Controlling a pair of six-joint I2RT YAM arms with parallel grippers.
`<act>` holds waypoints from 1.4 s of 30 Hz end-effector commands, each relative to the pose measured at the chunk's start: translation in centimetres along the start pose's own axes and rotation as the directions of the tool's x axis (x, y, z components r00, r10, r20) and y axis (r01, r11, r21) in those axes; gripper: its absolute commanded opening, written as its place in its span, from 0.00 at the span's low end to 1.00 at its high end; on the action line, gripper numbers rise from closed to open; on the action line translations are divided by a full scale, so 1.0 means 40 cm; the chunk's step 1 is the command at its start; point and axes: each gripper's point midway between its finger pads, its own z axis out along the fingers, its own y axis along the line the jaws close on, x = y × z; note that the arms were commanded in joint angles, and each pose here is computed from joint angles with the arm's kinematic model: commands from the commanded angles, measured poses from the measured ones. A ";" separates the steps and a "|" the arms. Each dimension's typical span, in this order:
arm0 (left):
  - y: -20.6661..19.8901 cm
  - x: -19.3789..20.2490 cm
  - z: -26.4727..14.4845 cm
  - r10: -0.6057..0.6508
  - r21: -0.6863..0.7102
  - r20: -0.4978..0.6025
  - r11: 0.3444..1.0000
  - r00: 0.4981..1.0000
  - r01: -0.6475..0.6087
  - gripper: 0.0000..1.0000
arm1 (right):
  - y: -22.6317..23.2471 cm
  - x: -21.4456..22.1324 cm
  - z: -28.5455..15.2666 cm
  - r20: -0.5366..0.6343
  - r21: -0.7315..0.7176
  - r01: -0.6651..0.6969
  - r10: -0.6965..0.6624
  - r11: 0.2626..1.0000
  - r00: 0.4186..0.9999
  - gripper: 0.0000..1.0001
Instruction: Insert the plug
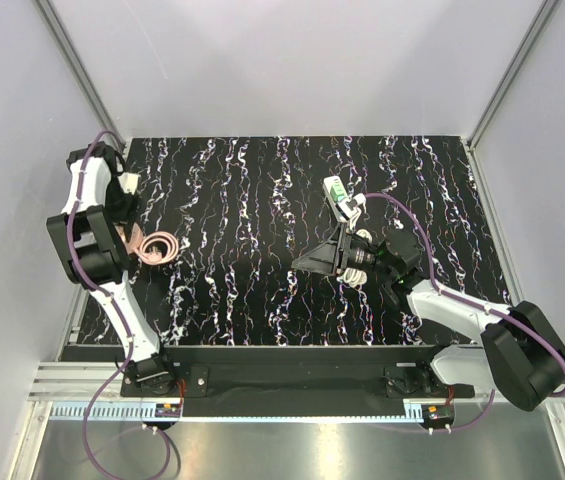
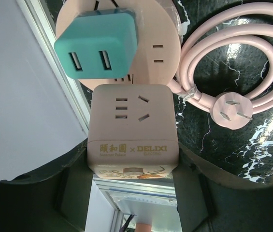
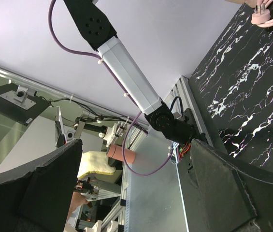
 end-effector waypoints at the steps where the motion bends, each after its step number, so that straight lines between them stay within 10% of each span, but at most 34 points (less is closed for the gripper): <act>1: 0.003 -0.009 -0.007 -0.013 0.021 0.020 1.000 1.000 0.013 0.00 | 0.016 -0.008 -0.002 0.012 -0.017 0.023 -0.023 1.000 1.000 1.00; 42: 0.042 -0.020 0.065 -0.191 0.137 0.011 0.973 0.982 0.188 0.00 | 0.012 -0.005 -0.001 0.006 -0.025 0.006 -0.006 1.000 1.000 1.00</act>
